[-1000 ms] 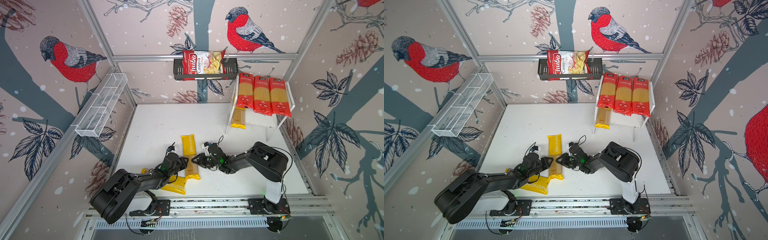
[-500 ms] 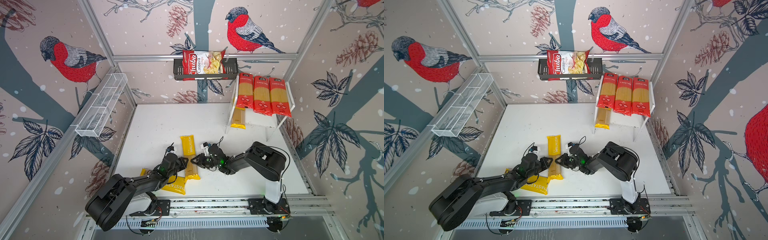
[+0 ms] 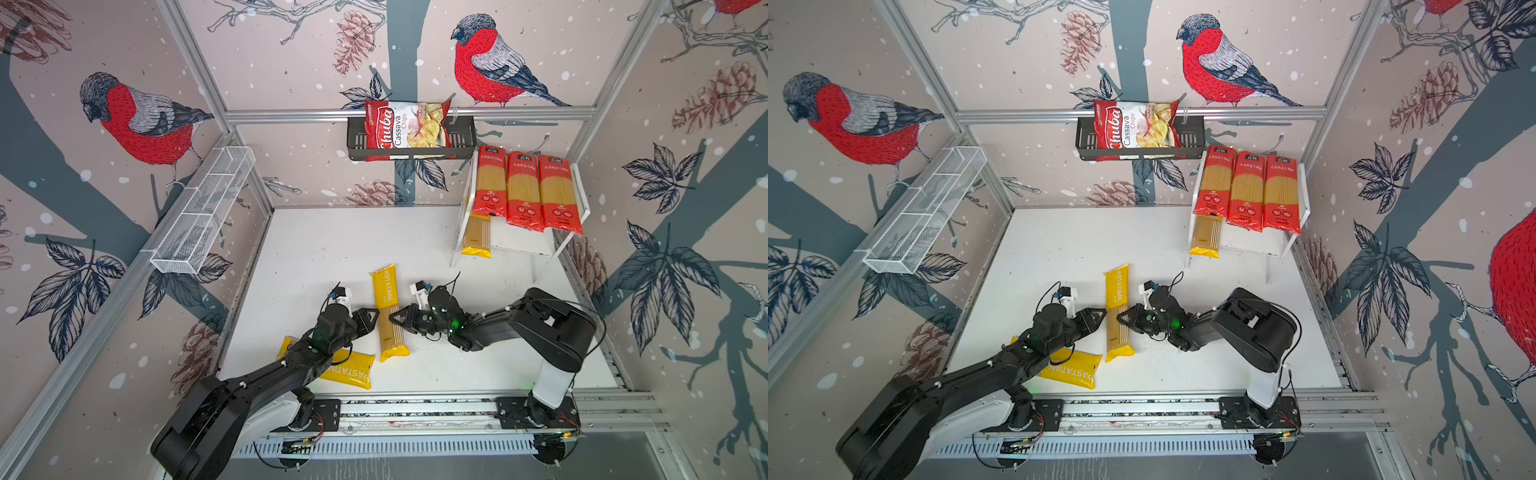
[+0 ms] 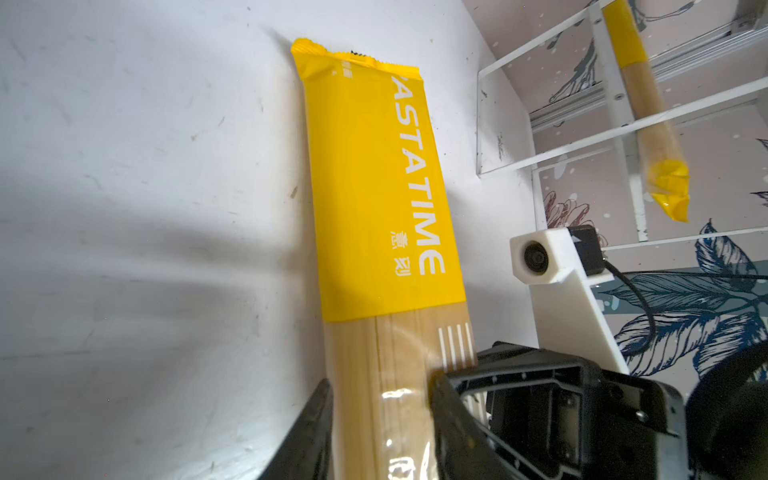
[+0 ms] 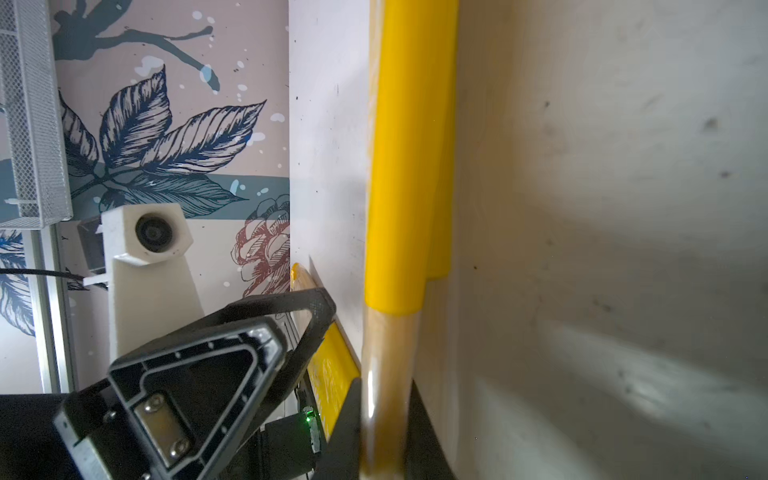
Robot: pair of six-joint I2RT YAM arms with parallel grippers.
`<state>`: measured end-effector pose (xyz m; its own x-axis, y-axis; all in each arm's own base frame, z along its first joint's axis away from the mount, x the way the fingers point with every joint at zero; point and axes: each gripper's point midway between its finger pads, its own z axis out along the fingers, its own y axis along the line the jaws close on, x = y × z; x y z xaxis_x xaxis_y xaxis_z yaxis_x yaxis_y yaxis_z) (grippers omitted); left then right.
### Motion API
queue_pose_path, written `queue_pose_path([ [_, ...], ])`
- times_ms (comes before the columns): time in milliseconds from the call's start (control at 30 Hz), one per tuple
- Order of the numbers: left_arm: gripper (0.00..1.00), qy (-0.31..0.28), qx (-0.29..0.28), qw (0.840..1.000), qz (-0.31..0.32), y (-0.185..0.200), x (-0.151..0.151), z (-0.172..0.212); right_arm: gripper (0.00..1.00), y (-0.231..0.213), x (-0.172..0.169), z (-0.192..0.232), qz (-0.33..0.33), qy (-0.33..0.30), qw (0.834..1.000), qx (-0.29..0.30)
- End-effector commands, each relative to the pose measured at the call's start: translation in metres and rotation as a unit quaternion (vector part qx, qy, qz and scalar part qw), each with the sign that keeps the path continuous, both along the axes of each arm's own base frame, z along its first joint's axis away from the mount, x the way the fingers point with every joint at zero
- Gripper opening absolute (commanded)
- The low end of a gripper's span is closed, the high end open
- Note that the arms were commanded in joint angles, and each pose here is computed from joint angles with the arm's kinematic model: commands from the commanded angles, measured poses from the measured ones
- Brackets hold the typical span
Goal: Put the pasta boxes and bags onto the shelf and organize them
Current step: 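Lift the yellow bag upright with both grippers, then carry the upright yellow bag toward the shelf with both grippers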
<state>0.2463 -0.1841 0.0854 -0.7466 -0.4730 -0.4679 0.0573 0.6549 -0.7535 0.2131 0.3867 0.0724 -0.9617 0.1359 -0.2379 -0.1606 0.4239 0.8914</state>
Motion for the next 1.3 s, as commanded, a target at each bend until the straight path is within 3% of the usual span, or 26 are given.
queue_pose_path([
  [0,0.5,-0.024,0.003,1.0,-0.005,0.001,0.004,0.016,0.06,0.003,0.01,0.048,0.005,-0.089,0.995,0.054],
  [233,0.75,-0.101,-0.076,0.99,-0.066,-0.023,0.004,0.071,0.03,-0.024,0.009,0.101,-0.007,-0.192,0.98,0.058],
  [300,0.78,-0.118,-0.095,0.985,-0.082,-0.03,0.006,0.084,0.03,-0.033,0.007,0.117,-0.013,-0.219,0.974,0.063],
  [500,0.79,-0.165,-0.174,0.959,-0.153,-0.063,0.007,0.135,0.01,-0.063,0.001,0.161,-0.037,-0.282,0.954,0.093],
  [700,0.77,-0.207,-0.186,0.935,-0.221,-0.097,0.007,0.174,0.0,-0.083,-0.007,0.186,-0.046,-0.323,0.939,0.109],
  [967,0.71,-0.215,-0.191,0.914,-0.286,-0.133,0.007,0.187,0.0,-0.108,-0.02,0.207,-0.064,-0.357,0.92,0.148],
  [1133,0.66,-0.222,-0.193,0.908,-0.298,-0.143,0.013,0.192,0.0,-0.108,-0.025,0.209,-0.054,-0.358,0.919,0.157],
  [1267,0.67,-0.212,-0.189,0.908,-0.309,-0.152,0.017,0.184,0.0,-0.109,-0.03,0.216,-0.047,-0.363,0.914,0.172],
])
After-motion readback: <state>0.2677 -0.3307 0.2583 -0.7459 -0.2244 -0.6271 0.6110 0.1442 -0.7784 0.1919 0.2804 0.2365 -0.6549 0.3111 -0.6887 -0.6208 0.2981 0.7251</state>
